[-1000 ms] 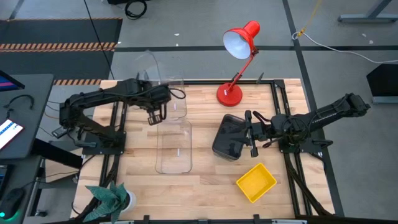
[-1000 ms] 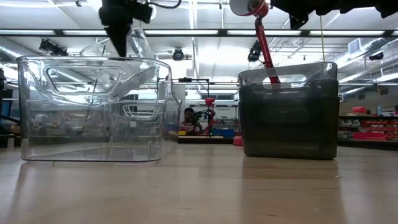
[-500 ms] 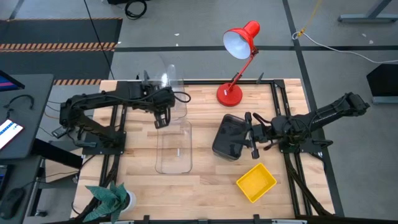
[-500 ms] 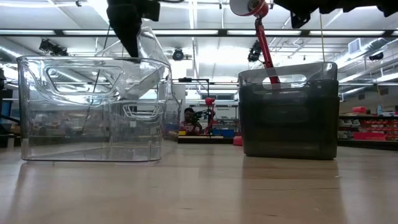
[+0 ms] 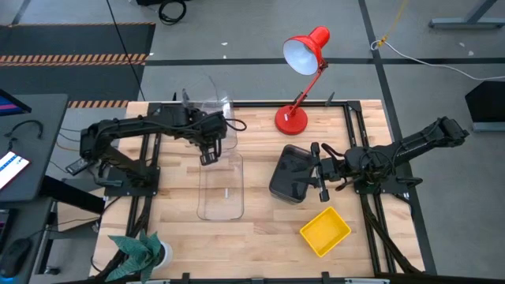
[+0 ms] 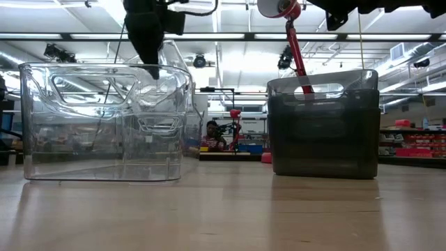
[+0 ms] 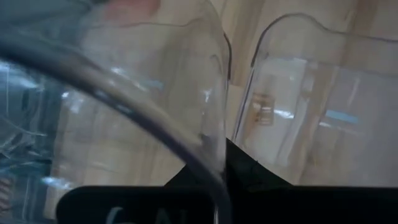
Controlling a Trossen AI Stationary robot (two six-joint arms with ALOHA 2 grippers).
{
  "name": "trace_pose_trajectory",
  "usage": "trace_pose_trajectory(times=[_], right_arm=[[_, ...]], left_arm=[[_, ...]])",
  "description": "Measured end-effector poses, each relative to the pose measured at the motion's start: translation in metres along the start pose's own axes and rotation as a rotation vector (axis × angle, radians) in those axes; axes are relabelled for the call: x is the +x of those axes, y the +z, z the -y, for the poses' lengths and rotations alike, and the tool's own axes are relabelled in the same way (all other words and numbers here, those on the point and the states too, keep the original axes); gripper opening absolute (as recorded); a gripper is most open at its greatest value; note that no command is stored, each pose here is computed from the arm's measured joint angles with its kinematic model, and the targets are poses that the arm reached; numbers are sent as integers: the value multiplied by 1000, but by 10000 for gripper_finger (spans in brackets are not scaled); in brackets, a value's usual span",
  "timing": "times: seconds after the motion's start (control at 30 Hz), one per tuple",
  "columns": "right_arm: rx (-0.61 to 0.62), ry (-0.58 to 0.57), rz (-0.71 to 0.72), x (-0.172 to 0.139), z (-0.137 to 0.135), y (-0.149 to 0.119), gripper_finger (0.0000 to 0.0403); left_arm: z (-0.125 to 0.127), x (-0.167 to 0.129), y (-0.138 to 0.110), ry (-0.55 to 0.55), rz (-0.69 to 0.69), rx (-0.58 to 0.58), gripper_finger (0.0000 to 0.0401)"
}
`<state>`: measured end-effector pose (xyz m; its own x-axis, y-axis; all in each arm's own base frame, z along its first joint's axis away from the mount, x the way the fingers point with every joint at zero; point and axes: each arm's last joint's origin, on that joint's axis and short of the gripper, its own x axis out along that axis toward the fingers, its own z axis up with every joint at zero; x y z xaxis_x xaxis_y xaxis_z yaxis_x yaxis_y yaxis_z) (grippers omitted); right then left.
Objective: Stack baskets by color
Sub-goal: Stack the top left transparent bin on top of the top right transparent bin
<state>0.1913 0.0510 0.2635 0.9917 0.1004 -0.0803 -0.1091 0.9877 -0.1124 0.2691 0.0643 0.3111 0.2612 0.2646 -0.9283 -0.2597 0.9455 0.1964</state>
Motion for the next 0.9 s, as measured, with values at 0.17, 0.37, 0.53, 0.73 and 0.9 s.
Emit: trace_pose_trajectory(times=[0.17,0.37,0.53,0.73,0.9], right_arm=[[0,0,-4,0,0,0,121],[0,-1,-4,0,0,0,121],[-1,-3,0,0,0,0,121],[-6,-2,-2,0,0,0,121],[-7,-2,-4,0,0,0,121]], left_arm=[[2,14,4,-12,-52,25,5],[4,30,7,-19,-128,56,5],[4,41,9,-24,-171,72,5],[6,59,12,-23,-237,90,5],[9,73,13,-27,-301,120,5]])
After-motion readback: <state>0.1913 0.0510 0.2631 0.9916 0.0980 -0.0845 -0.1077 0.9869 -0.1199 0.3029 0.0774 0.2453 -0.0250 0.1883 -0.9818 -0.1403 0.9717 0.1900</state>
